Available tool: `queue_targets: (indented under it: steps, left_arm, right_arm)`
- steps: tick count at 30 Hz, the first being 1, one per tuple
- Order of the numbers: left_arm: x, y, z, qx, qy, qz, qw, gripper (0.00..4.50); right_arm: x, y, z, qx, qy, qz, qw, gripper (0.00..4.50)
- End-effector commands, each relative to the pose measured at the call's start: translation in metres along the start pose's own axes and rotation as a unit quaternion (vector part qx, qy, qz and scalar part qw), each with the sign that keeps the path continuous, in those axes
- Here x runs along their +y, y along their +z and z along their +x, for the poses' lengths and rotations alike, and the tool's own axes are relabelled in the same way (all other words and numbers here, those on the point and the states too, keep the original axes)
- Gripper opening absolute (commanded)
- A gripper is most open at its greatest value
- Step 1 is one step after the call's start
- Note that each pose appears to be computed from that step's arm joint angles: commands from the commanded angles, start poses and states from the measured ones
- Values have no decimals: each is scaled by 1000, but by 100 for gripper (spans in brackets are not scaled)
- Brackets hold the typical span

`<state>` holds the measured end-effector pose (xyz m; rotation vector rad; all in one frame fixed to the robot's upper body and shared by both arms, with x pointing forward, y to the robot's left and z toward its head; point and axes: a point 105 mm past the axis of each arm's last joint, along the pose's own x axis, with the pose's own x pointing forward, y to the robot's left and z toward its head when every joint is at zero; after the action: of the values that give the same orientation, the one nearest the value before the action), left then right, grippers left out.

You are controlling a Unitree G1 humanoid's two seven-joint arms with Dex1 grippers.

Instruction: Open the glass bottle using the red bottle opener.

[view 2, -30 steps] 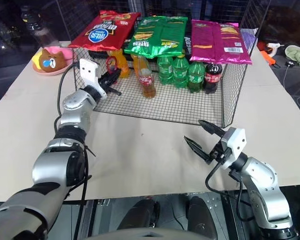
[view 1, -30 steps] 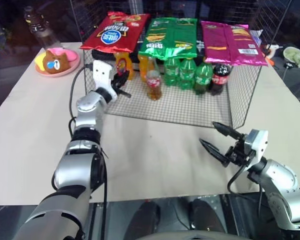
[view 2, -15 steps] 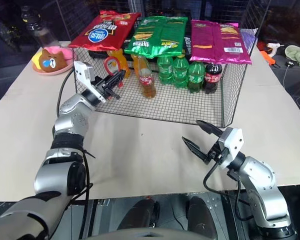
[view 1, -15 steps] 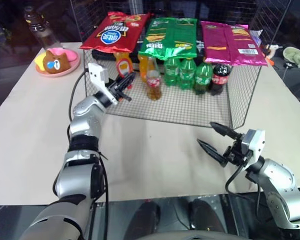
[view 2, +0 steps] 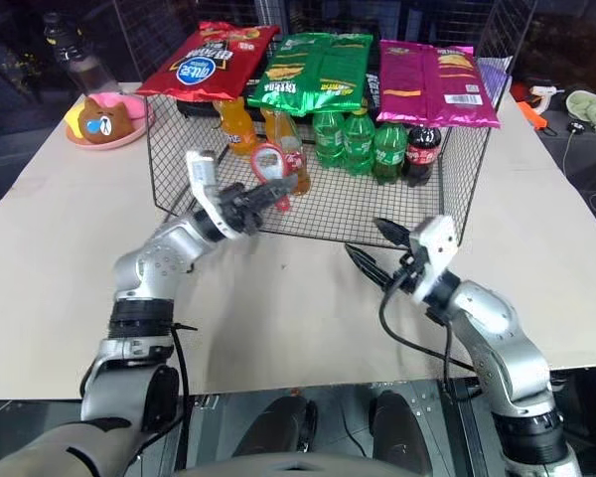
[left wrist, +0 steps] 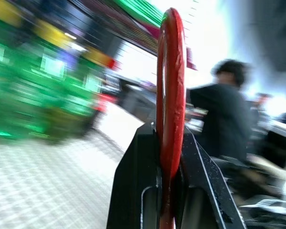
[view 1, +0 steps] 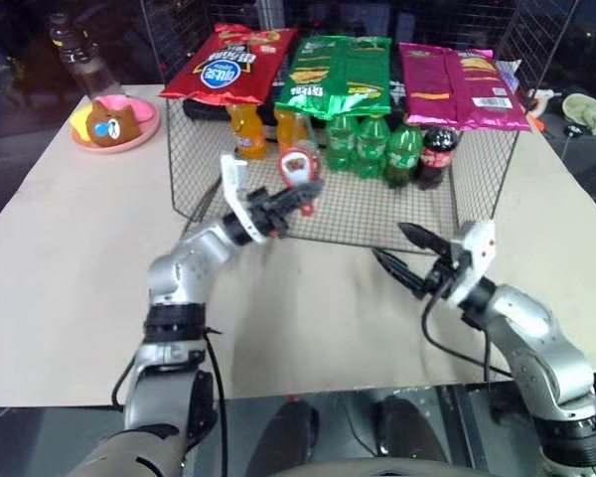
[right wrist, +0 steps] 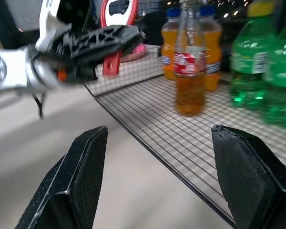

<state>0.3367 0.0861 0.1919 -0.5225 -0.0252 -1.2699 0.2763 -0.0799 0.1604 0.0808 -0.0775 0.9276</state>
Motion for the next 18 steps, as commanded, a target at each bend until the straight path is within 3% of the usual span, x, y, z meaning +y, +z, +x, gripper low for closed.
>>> queue_targets:
  steps: [1, 18]
  left_arm:
    - [-21, -4, 8, 16, -53, -10, 998, 2]
    - [-40, -27, 16, 50, -108, -48, 992, 2]
  right_arm:
    - [16, 1, 9, 37, 47, 37, 998, 350]
    - [44, 16, 38, 71, 139, 143, 977, 350]
